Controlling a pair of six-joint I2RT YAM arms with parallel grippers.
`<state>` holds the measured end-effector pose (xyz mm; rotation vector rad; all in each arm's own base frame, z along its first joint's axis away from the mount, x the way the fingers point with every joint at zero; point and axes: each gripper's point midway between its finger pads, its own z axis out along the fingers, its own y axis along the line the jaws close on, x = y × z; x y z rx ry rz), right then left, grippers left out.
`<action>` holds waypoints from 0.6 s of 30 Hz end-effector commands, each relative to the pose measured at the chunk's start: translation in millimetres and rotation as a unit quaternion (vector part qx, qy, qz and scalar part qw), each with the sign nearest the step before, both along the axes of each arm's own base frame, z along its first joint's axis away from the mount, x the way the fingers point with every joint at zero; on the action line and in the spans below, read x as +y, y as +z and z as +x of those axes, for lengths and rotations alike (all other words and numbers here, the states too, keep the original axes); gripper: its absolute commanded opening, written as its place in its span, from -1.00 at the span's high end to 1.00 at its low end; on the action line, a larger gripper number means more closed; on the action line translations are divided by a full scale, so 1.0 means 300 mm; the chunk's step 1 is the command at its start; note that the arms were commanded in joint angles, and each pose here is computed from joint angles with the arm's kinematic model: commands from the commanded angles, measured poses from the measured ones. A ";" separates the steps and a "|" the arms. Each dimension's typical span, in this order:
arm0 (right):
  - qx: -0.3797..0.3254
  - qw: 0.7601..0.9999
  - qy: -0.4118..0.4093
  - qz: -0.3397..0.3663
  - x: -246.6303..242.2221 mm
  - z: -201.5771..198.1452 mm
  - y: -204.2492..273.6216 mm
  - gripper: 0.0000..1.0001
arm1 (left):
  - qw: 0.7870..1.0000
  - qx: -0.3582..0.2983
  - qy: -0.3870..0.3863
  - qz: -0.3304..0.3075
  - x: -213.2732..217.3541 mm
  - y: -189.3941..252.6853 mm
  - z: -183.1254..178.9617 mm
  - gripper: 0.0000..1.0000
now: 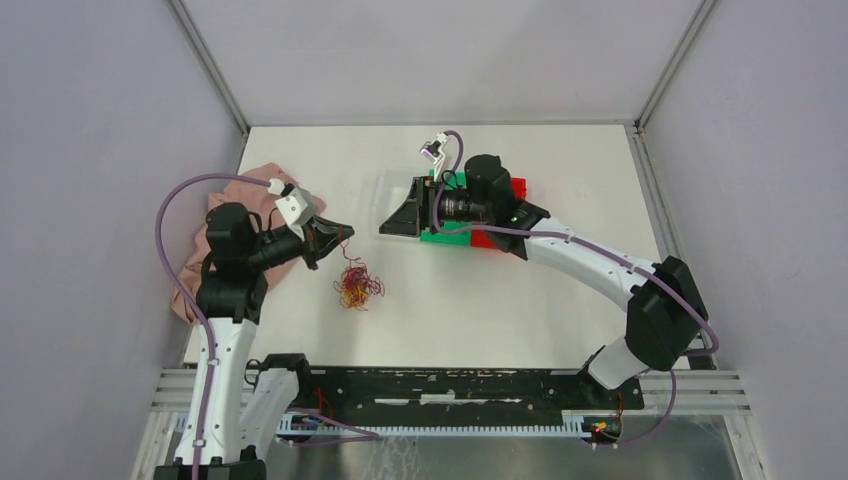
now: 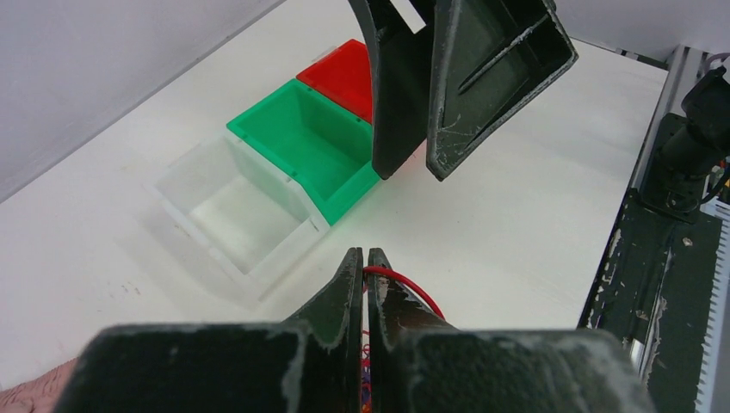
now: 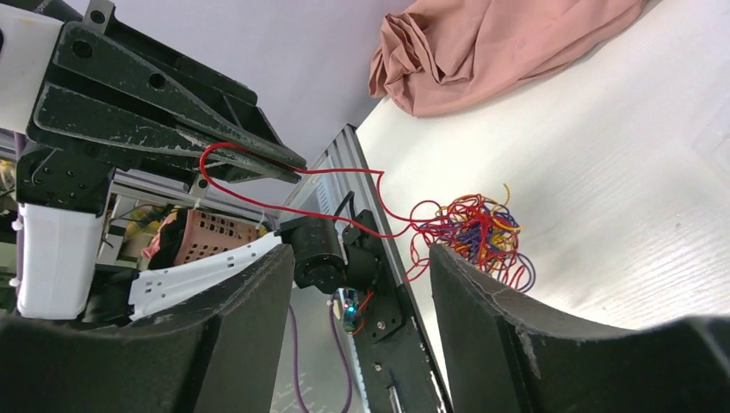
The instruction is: Untangle the cables
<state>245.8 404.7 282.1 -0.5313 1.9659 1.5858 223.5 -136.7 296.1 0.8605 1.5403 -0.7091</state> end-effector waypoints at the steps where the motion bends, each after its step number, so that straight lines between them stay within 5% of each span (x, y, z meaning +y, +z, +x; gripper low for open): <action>1: -0.045 0.999 -0.011 0.001 0.001 0.010 0.023 -0.34 | 0.999 -0.022 -0.019 -0.014 -0.019 0.070 -0.010 0.94; 18: -0.073 0.997 0.006 -0.012 0.134 -0.004 -0.045 -0.60 | 0.997 -0.041 -0.042 -0.044 -0.044 0.222 -0.041 0.94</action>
